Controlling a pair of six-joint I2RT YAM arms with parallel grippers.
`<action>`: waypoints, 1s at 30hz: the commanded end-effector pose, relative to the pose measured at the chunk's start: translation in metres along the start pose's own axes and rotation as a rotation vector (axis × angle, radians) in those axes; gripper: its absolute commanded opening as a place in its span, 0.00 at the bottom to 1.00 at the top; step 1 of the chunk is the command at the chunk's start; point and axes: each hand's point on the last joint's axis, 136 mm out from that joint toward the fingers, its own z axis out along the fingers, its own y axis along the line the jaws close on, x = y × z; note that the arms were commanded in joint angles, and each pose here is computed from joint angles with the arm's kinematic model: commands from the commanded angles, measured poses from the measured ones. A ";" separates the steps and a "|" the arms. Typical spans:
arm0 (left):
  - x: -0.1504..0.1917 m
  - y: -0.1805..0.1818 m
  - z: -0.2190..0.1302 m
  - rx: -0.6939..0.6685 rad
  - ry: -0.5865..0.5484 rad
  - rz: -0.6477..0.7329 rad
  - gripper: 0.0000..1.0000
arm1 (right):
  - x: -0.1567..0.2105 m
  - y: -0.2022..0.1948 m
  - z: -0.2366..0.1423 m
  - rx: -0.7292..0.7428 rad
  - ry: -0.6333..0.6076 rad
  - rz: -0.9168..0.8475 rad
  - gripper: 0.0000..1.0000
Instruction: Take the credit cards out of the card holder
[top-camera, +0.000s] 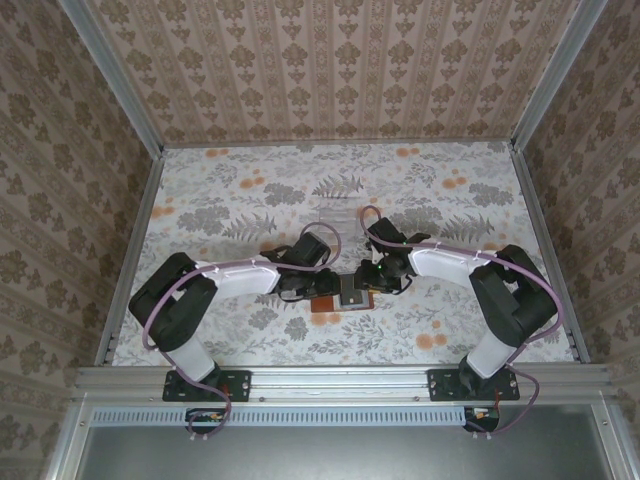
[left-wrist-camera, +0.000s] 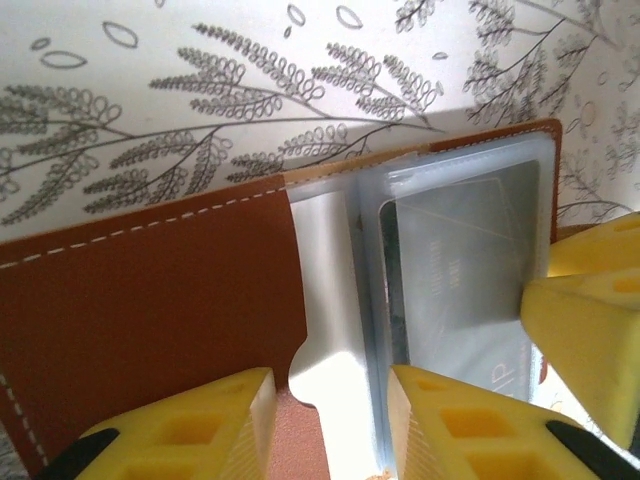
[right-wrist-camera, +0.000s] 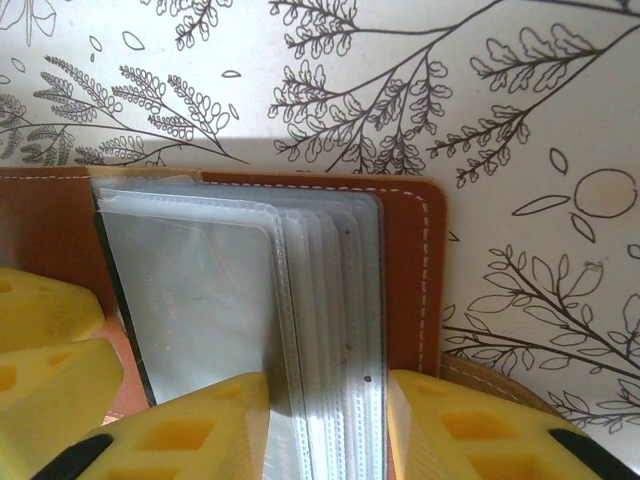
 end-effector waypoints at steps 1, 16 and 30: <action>-0.002 -0.003 0.006 0.045 -0.007 -0.015 0.37 | 0.006 -0.006 0.006 -0.001 0.018 0.016 0.37; 0.002 0.002 0.014 0.025 0.025 -0.021 0.36 | 0.011 -0.011 0.007 0.004 0.025 0.025 0.32; 0.002 0.008 0.004 -0.035 0.024 0.000 0.24 | 0.010 -0.013 -0.002 0.030 0.006 0.018 0.32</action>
